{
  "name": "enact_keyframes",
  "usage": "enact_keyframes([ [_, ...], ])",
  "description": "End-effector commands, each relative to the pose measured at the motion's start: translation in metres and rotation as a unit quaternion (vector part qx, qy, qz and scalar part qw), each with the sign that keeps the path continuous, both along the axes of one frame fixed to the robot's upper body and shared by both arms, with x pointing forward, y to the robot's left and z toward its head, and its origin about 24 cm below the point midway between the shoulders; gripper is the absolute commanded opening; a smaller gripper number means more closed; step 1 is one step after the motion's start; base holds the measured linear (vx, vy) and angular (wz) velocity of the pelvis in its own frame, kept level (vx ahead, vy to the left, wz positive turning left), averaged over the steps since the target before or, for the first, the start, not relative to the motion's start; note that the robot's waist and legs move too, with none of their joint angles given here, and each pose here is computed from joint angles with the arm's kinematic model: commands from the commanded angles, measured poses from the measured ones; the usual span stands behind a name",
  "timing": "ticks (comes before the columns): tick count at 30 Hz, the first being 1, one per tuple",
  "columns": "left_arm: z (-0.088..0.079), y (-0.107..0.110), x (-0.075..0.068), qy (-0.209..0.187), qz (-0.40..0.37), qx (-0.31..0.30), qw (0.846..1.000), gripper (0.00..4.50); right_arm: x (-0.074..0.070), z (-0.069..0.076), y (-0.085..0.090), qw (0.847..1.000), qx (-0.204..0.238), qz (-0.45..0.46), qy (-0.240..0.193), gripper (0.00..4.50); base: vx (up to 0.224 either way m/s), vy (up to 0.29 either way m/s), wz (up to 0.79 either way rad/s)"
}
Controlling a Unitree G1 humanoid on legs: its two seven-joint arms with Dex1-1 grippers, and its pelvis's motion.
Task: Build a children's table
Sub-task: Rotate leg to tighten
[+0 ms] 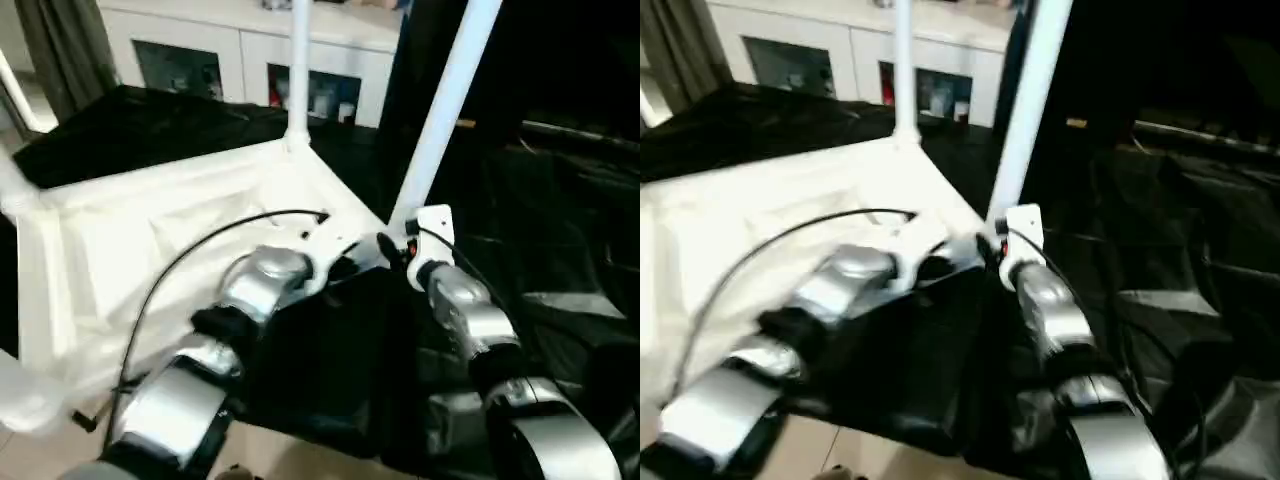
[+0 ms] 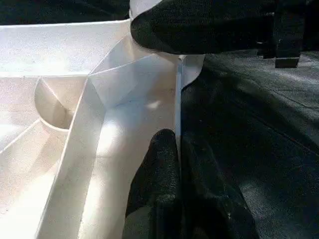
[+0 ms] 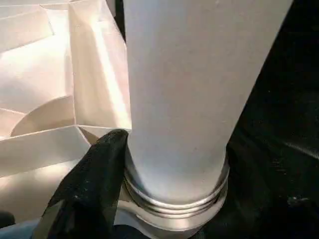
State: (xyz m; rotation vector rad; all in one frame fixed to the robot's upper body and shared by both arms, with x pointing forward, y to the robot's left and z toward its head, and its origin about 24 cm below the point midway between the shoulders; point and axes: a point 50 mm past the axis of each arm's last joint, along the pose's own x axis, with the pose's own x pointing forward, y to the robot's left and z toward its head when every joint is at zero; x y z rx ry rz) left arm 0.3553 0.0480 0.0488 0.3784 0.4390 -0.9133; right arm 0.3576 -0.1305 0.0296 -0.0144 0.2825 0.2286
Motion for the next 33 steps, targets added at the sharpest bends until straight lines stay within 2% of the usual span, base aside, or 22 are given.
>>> enact_keyframes([
  [1,-0.003,0.003,0.002,-0.007,0.027,-0.005,1.000,0.00,-0.008,-0.016,0.003,1.000,-0.001,0.010,0.029,3.04,0.000,0.000,0.00],
  [2,-0.003,0.004,0.002,-0.008,0.022,-0.005,1.000,0.00,-0.007,-0.012,0.003,1.000,0.018,0.010,0.012,3.25,0.000,0.000,0.00],
  [5,-0.005,0.008,0.001,-0.010,0.008,-0.001,1.000,0.00,-0.002,0.001,-0.005,0.999,0.018,0.026,-0.026,3.48,0.000,0.000,0.00],
  [7,-0.006,0.009,0.001,-0.007,0.007,-0.001,1.000,0.00,-0.002,0.004,-0.006,0.999,0.017,0.032,-0.033,3.73,0.000,0.000,0.00],
  [11,-0.006,0.019,-0.002,-0.009,-0.018,-0.002,1.000,0.00,-0.001,0.020,-0.022,0.991,0.006,0.124,-0.052,4.01,0.000,0.000,0.00],
  [14,-0.006,0.025,-0.002,-0.011,-0.028,0.000,1.000,0.00,-0.005,0.026,-0.030,0.982,-0.008,0.186,-0.045,4.24,0.000,0.000,0.00],
  [16,-0.004,0.031,-0.004,-0.013,-0.052,-0.003,0.999,0.00,-0.015,0.028,-0.038,0.960,-0.054,0.270,-0.040,4.24,0.000,0.000,0.00],
  [17,-0.002,0.034,-0.006,-0.017,-0.076,-0.008,0.997,0.00,-0.022,0.029,-0.043,0.945,-0.071,0.318,-0.035,4.24,0.000,0.000,0.00],
  [19,0.002,0.037,-0.012,-0.015,-0.133,-0.026,0.991,0.00,-0.029,0.032,-0.048,0.930,-0.069,0.361,-0.026,4.24,0.000,0.000,0.00],
  [20,0.003,0.037,-0.014,-0.014,-0.144,-0.029,0.989,0.00,-0.029,0.033,-0.049,0.928,-0.070,0.365,-0.026,4.24,0.000,0.000,0.00],
  [21,0.006,0.040,-0.020,0.002,-0.179,-0.042,0.983,0.00,-0.033,0.035,-0.051,0.919,-0.071,0.388,-0.019,4.24,0.000,0.000,0.00],
  [26,0.010,0.046,-0.027,0.022,-0.218,-0.043,0.975,0.00,-0.038,0.032,-0.049,0.903,-0.079,0.422,0.003,4.24,0.000,0.000,0.00],
  [33,0.009,0.050,-0.029,0.025,-0.215,-0.046,0.975,0.00,-0.042,0.029,-0.046,0.895,-0.070,0.441,0.016,4.24,0.000,0.000,0.00],
])
